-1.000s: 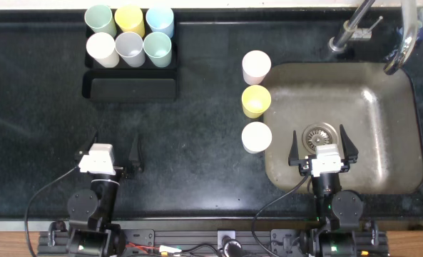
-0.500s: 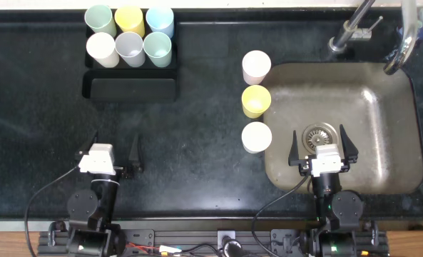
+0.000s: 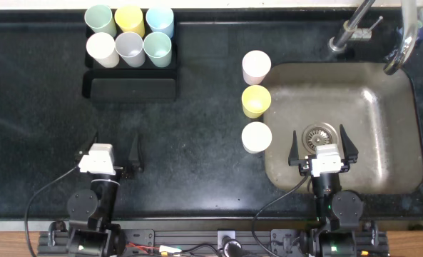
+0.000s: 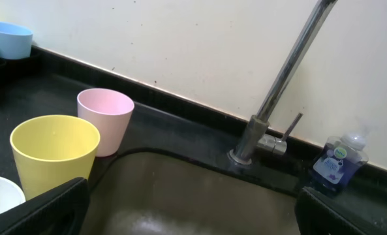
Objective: Store Cups
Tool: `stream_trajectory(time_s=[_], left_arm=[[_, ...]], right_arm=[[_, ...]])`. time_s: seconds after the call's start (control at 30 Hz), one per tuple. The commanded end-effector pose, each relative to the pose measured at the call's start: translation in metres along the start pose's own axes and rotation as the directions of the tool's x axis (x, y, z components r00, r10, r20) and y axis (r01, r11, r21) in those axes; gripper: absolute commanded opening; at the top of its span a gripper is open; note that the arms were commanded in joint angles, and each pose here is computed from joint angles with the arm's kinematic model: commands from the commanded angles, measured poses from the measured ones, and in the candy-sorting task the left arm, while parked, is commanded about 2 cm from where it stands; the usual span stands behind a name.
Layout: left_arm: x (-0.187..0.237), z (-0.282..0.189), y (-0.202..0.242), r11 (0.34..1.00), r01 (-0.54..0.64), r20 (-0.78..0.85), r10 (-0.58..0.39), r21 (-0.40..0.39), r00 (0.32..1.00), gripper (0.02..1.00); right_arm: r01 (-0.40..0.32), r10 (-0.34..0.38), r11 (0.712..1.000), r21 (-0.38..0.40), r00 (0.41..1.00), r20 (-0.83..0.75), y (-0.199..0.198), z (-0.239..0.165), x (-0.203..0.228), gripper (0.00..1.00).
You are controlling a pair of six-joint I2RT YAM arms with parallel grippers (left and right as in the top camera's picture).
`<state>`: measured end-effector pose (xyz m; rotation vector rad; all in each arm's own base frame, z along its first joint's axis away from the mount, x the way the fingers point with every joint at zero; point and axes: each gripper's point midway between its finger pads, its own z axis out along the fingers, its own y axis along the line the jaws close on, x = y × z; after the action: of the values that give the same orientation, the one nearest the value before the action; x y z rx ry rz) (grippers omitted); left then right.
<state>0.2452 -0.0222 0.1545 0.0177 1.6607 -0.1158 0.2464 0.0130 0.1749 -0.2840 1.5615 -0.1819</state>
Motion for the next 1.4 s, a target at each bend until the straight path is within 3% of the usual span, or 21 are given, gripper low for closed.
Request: stream_trajectory(time_s=[0.03,0.2,0.33,0.5,0.7,0.8,1.0,1.4], left_arm=[[-0.033,-0.008,-0.004,0.987,0.159,0.031,-0.159,0.017,0.987,1.0],[-0.074,-0.011,-0.009,0.953,0.302,-0.076,-0.301,-0.001,0.95,1.0],[-0.12,0.009,-0.038,0.94,0.321,-0.172,-0.3,0.112,0.938,1.0],[-0.161,0.061,-0.089,0.936,0.306,-0.351,-0.232,0.172,0.907,1.0],[-0.182,0.144,-0.197,0.971,0.158,-0.528,-0.041,0.179,0.848,0.998],[-0.181,0.179,-0.244,0.971,0.127,-0.595,0.019,0.201,0.803,1.0],[-0.145,0.23,-0.291,0.968,0.172,-0.681,-0.003,0.181,0.732,1.0],[-0.063,0.264,-0.29,0.977,0.212,-0.773,-0.125,0.013,0.622,1.0]], right_arm=[[-0.003,0.003,1.0,0.004,1.0,0.0,0.001,0.0,0.003,0.998],[-0.004,0.004,1.0,0.004,1.0,0.0,0.001,0.0,0.003,0.996],[-0.004,0.004,1.0,0.004,1.0,0.0,0.001,0.0,0.003,0.993],[-0.004,0.004,1.0,0.004,1.0,0.0,0.001,0.0,0.003,0.998],[-0.004,0.004,1.0,0.004,1.0,0.0,0.001,0.0,0.003,0.998],[-0.004,0.004,1.0,0.004,1.0,0.0,0.001,0.0,0.003,0.998],[-0.004,0.004,1.0,0.004,1.0,0.0,0.001,0.0,0.003,0.998],[-0.004,0.004,1.0,0.004,1.0,0.0,0.001,0.0,0.003,0.998]])
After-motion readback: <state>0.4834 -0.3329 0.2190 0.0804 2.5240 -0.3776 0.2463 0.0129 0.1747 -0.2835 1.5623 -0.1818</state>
